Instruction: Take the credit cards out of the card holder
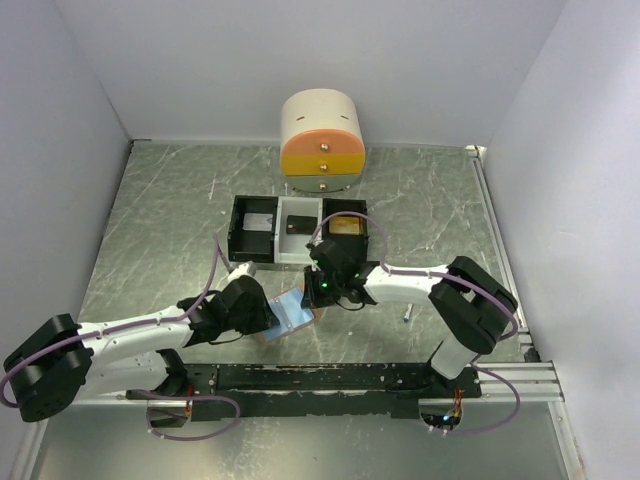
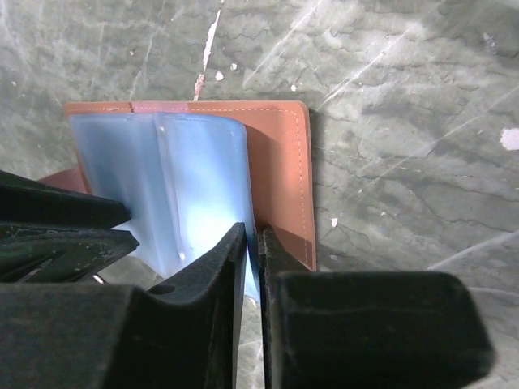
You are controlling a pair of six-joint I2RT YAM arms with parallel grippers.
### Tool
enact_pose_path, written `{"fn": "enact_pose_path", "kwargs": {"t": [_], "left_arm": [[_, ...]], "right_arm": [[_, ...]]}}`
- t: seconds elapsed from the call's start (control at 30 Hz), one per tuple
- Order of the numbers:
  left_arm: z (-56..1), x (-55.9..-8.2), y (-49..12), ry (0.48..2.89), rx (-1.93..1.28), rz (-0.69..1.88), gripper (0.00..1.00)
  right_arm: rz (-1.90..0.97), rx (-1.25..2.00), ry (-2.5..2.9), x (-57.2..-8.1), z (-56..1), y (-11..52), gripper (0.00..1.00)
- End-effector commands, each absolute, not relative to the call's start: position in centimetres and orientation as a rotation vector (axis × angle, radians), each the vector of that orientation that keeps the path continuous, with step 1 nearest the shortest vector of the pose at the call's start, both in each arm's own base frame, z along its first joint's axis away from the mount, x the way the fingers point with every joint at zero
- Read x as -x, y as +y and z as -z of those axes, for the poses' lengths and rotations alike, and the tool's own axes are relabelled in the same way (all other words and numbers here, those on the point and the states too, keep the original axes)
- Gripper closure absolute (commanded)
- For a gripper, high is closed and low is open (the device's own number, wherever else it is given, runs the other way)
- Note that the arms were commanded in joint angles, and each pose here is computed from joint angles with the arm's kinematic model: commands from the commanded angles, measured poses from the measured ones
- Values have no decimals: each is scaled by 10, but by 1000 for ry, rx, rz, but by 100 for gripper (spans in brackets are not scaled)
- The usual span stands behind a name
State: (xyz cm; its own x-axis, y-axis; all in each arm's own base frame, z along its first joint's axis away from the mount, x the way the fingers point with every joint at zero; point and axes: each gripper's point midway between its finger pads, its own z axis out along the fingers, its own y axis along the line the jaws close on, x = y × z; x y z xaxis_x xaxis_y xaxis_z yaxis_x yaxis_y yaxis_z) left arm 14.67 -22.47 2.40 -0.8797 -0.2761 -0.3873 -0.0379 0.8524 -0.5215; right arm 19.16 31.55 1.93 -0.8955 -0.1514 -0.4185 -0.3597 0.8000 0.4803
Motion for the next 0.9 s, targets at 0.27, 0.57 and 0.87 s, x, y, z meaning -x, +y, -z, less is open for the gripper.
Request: {"fn": "enact_pose_path", "kwargs": {"t": [0.27, 0.57, 0.87], "left_arm": [[-16, -143, -220, 2597, 204, 669, 60], [-18, -145, -218, 2573, 226, 674, 60], [-18, -142, -213, 2568, 238, 679, 60]], "right_arm": [[-333, 536, 2594, -196, -6, 300, 99], [-552, 627, 2563, -170, -15, 344, 100], [-483, 550, 2632, -170, 0, 341, 100]]}}
